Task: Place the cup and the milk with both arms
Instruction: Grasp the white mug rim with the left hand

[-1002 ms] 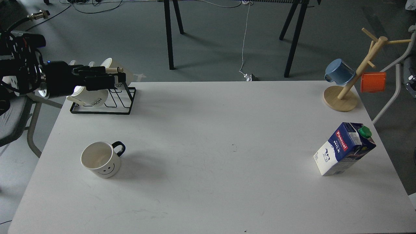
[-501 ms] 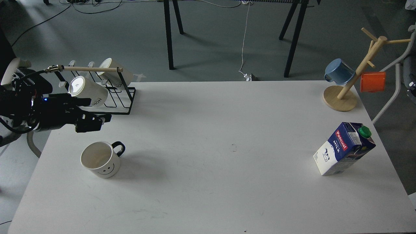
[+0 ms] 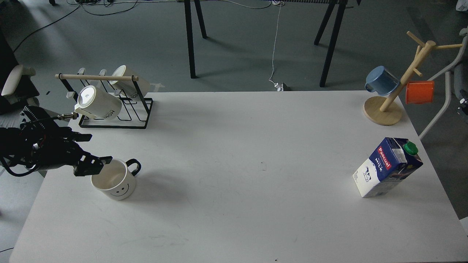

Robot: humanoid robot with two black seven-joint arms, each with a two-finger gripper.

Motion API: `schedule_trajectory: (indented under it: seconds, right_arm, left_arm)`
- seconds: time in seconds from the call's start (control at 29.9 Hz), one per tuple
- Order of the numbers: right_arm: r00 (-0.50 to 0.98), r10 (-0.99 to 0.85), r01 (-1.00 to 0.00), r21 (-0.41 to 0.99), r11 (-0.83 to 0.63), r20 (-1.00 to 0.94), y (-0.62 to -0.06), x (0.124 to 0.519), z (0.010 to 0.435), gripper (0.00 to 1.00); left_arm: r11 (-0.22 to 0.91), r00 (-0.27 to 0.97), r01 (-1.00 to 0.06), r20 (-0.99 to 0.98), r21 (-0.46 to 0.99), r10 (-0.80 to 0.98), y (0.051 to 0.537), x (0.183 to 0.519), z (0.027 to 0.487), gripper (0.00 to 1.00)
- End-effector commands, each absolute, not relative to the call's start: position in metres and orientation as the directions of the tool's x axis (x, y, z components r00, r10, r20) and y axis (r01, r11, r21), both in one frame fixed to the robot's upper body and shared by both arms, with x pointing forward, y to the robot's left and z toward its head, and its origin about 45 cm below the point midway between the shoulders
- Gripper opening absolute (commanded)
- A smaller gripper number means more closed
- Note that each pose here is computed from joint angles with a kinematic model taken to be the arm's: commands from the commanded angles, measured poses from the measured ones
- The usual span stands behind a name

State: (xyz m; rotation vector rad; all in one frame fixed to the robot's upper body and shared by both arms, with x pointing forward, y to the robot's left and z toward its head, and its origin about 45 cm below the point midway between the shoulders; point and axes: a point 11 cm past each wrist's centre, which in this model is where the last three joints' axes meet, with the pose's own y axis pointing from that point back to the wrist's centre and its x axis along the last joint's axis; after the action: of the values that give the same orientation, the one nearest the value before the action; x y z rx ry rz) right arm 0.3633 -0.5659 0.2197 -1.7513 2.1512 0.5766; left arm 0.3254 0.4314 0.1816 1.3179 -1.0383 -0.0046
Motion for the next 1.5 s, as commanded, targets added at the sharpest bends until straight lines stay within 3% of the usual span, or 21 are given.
schedule_trajectory:
  seconds: [0.0, 0.5, 0.67, 0.77, 0.9, 0.94, 0.97, 1.0, 1.2, 1.47]
  right_arm:
    - [-0.212, -0.855, -0.977, 0.114, 0.179, -0.474, -0.568, 0.362, 0.220, 1.00]
    - [-0.220, -0.855, -0.975, 0.121, 0.185, -0.470, -0.570, 0.360, 0.218, 1.00]
    - [-0.223, -0.855, -0.975, 0.120, 0.188, -0.468, -0.571, 0.359, 0.218, 1.00]
    - [-0.225, -0.855, -0.974, 0.122, 0.189, -0.468, -0.572, 0.358, 0.217, 1.00]
    - [-0.226, -0.855, -0.974, 0.125, 0.189, -0.467, -0.572, 0.358, 0.216, 1.00]
    - [-0.226, -0.855, -0.974, 0.125, 0.189, -0.467, -0.572, 0.358, 0.216, 1.00]
    - [-0.226, -0.855, -0.974, 0.125, 0.189, -0.467, -0.572, 0.358, 0.216, 1.00]
    - [-0.227, -0.854, -0.974, 0.125, 0.190, -0.468, -0.572, 0.357, 0.216, 1.00]
    - [-0.232, -0.854, -0.973, 0.130, 0.193, -0.465, -0.573, 0.355, 0.214, 1.00]
    - [-0.233, -0.854, -0.972, 0.133, 0.193, -0.465, -0.573, 0.355, 0.213, 1.00]
  left_arm:
    - [0.292, 0.608, -0.512, 0.581, 0.808, -0.541, 0.438, 0.321, 0.166, 0.97]
    - [0.317, 0.623, -0.473, 0.566, 0.822, -0.540, 0.418, 0.323, 0.137, 0.95]
    - [0.302, 0.636, -0.465, 0.551, 0.832, -0.540, 0.420, 0.323, 0.128, 0.88]
    - [0.300, 0.637, -0.463, 0.549, 0.834, -0.541, 0.420, 0.323, 0.127, 0.80]
    - [0.297, 0.637, -0.463, 0.547, 0.835, -0.543, 0.421, 0.322, 0.127, 0.63]
    - [0.300, 0.631, -0.467, 0.551, 0.832, -0.546, 0.421, 0.322, 0.128, 0.51]
    - [0.307, 0.617, -0.478, 0.563, 0.823, -0.549, 0.420, 0.324, 0.128, 0.30]
    - [0.315, 0.602, -0.492, 0.578, 0.812, -0.551, 0.420, 0.326, 0.129, 0.24]
    - [0.324, 0.581, -0.480, 0.572, 0.815, -0.579, 0.421, 0.318, 0.122, 0.05]
    - [0.328, 0.579, -0.478, 0.573, 0.815, -0.580, 0.421, 0.316, 0.122, 0.01]
